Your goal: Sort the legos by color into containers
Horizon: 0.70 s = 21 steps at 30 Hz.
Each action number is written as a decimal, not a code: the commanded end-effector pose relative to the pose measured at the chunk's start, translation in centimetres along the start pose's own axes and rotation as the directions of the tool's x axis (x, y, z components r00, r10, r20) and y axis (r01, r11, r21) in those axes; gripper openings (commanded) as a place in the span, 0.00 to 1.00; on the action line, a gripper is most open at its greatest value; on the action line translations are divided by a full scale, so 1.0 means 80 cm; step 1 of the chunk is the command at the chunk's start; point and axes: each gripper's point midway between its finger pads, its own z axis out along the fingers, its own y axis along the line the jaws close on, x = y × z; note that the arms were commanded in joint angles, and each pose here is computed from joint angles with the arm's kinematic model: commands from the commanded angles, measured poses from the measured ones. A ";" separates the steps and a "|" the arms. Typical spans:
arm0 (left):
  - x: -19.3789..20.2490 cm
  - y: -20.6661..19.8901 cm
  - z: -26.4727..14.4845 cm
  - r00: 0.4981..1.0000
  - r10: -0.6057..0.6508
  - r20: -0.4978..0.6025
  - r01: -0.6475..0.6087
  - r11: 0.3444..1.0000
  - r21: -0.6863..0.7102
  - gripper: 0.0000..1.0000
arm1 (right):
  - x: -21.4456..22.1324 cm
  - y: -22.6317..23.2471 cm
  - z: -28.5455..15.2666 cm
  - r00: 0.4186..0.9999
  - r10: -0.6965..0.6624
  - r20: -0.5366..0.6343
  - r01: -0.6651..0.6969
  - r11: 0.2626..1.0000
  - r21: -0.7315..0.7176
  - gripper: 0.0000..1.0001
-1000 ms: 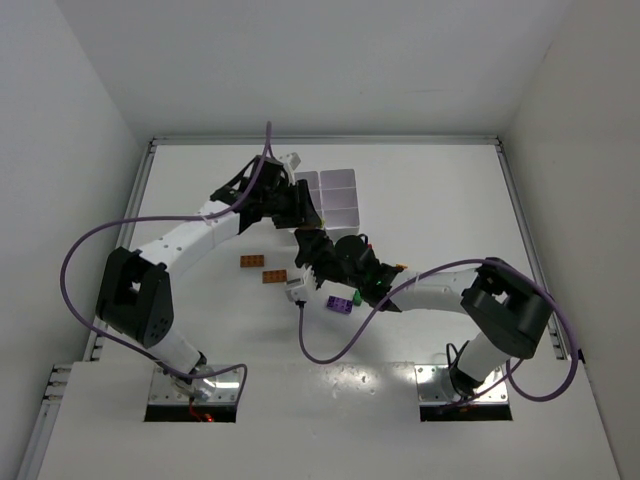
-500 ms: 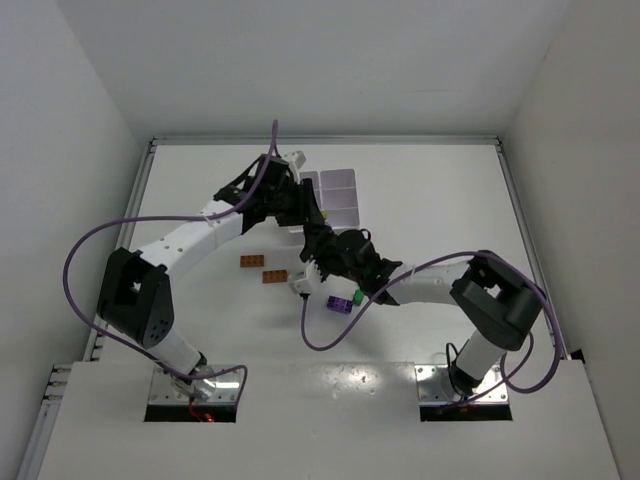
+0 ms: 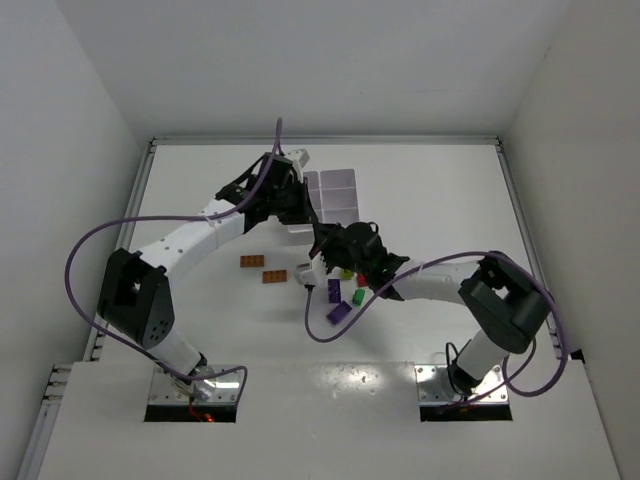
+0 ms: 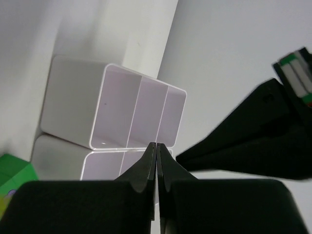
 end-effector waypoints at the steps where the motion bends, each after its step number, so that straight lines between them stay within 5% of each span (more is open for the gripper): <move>1: -0.018 -0.009 -0.017 0.999 -0.004 0.051 0.004 1.000 0.011 0.00 | -0.018 -0.041 -0.026 0.996 0.065 0.059 -0.069 0.996 0.063 0.00; 5: -0.020 -0.001 -0.027 0.997 -0.013 0.072 0.012 1.000 0.007 0.00 | -0.024 -0.042 -0.050 0.972 0.226 0.071 -0.226 0.974 -0.003 0.00; 7: -0.019 0.007 -0.029 0.997 -0.004 0.074 0.004 1.000 -0.004 0.00 | -0.017 -0.035 -0.059 0.916 0.400 0.000 -0.400 0.915 -0.052 0.13; 8: -0.017 0.021 -0.028 0.997 0.029 0.070 -0.027 0.999 -0.023 0.00 | -0.018 -0.035 -0.067 0.855 0.518 -0.023 -0.519 0.853 -0.060 0.40; 11: -0.017 0.062 -0.035 0.988 0.146 0.050 -0.141 0.986 -0.093 0.02 | 0.013 -0.020 -0.085 0.703 0.682 -0.202 -0.704 0.707 -0.064 0.55; 12: -0.012 0.067 -0.037 0.982 0.189 0.025 -0.187 0.979 -0.080 0.04 | 0.021 -0.015 -0.091 0.583 0.772 -0.251 -0.800 0.600 -0.013 0.55; 14: -0.008 0.067 -0.037 0.961 0.275 -0.034 -0.276 0.960 -0.037 0.14 | 0.050 0.001 -0.112 0.433 0.822 -0.370 -0.878 0.478 0.035 0.55; 15: 0.002 0.064 -0.028 0.938 0.337 -0.080 -0.337 0.941 0.024 0.23 | 0.065 0.012 -0.116 0.299 0.863 -0.407 -0.928 0.363 0.087 0.55; 19: 0.025 0.038 -0.007 0.854 0.495 -0.157 -0.466 0.864 0.191 0.42 | 0.086 0.063 -0.148 0.062 0.848 -0.526 -0.970 0.176 0.169 0.55; 21: 0.027 0.018 0.005 0.785 0.601 -0.151 -0.566 0.794 0.223 0.44 | 0.100 0.078 -0.165 -0.047 0.836 -0.547 -0.971 0.089 0.220 0.55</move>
